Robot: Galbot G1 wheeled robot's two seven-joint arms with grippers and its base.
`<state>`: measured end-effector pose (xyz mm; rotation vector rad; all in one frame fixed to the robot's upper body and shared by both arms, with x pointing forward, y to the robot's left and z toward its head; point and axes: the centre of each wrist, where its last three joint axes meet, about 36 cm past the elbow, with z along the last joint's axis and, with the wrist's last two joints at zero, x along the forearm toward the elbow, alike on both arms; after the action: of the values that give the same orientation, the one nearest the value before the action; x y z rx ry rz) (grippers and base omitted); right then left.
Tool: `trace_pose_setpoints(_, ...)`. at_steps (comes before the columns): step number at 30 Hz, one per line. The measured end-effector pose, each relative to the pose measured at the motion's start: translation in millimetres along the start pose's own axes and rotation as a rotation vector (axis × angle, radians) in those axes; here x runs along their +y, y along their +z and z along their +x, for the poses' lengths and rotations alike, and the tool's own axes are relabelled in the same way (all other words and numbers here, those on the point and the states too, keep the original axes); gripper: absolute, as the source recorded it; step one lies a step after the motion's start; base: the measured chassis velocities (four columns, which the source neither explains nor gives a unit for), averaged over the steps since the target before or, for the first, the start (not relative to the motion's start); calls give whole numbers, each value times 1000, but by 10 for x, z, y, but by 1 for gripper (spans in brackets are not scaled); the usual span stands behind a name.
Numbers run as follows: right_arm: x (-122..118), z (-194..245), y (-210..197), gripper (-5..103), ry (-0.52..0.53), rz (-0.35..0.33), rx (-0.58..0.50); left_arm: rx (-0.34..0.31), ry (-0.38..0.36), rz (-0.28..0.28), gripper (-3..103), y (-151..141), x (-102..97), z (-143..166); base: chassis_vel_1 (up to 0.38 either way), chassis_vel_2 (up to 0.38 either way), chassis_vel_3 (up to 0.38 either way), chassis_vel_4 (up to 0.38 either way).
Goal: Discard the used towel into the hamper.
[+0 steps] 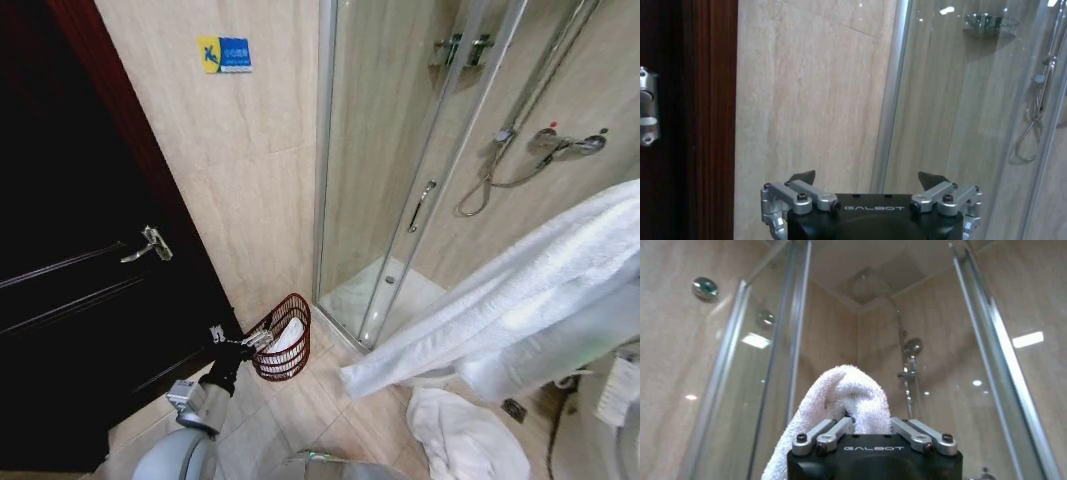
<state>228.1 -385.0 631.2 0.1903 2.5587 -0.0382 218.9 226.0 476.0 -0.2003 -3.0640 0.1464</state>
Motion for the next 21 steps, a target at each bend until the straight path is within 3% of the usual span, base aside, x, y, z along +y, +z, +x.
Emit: trace_pose_setpoints(21, 1, -1, 0, 12, -1, -8, -28, 0, 0, 0, 100, 0, 0, 0, 10, 11, 9, 9)
